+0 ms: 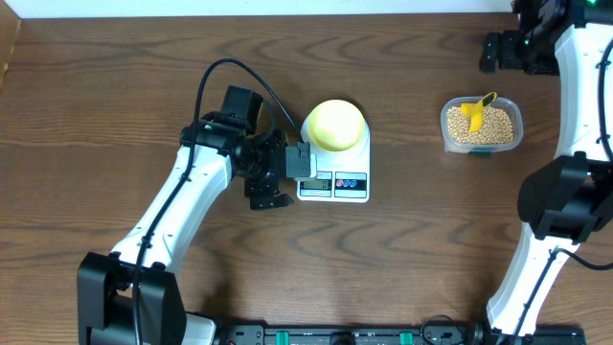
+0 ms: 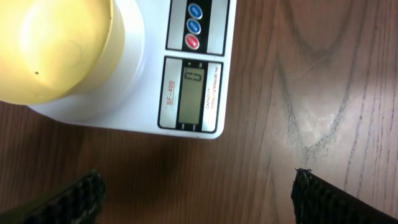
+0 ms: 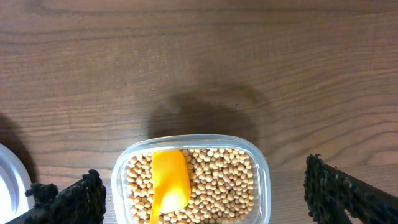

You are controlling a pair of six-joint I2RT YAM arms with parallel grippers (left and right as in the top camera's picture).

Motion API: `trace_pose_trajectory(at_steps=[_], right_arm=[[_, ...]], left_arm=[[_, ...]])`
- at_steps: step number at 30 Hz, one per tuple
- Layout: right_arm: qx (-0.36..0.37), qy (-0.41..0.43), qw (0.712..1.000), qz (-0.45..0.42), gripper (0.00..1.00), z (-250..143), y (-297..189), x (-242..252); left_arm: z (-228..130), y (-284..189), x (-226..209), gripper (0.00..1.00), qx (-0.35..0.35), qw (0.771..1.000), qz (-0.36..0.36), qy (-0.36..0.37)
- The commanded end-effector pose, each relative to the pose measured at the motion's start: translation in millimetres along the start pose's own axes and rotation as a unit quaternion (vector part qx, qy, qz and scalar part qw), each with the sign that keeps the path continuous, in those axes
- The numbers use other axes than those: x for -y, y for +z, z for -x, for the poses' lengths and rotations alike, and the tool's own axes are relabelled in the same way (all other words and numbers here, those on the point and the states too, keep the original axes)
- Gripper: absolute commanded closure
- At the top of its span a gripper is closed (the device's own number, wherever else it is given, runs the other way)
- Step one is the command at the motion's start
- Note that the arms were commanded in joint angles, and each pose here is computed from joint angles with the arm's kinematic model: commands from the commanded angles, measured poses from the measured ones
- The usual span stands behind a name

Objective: Scoop item into bowl and weigh 50g on scale

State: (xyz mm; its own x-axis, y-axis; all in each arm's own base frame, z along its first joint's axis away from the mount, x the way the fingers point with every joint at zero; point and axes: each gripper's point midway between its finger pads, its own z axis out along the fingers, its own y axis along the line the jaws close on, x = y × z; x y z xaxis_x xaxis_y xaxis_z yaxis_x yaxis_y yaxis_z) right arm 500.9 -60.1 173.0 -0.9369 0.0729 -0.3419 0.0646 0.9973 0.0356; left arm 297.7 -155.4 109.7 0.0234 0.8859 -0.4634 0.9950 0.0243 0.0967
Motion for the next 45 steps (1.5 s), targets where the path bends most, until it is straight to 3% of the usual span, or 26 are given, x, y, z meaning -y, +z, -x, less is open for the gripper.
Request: trace_pose_trajectory(at_steps=[1,45], right_arm=[[0.000,0.005,1.000,0.000,0.01,0.5,0.6,-1.2],[0.000,0.005,1.000,0.000,0.01,0.4,0.6,-1.2]], left_arm=[[4.8,-3.0,1.6,0.02,0.016,1.000,-0.001,0.000],[6.7,-3.0,-3.6,0.03,0.020,1.000,0.009,0.006]])
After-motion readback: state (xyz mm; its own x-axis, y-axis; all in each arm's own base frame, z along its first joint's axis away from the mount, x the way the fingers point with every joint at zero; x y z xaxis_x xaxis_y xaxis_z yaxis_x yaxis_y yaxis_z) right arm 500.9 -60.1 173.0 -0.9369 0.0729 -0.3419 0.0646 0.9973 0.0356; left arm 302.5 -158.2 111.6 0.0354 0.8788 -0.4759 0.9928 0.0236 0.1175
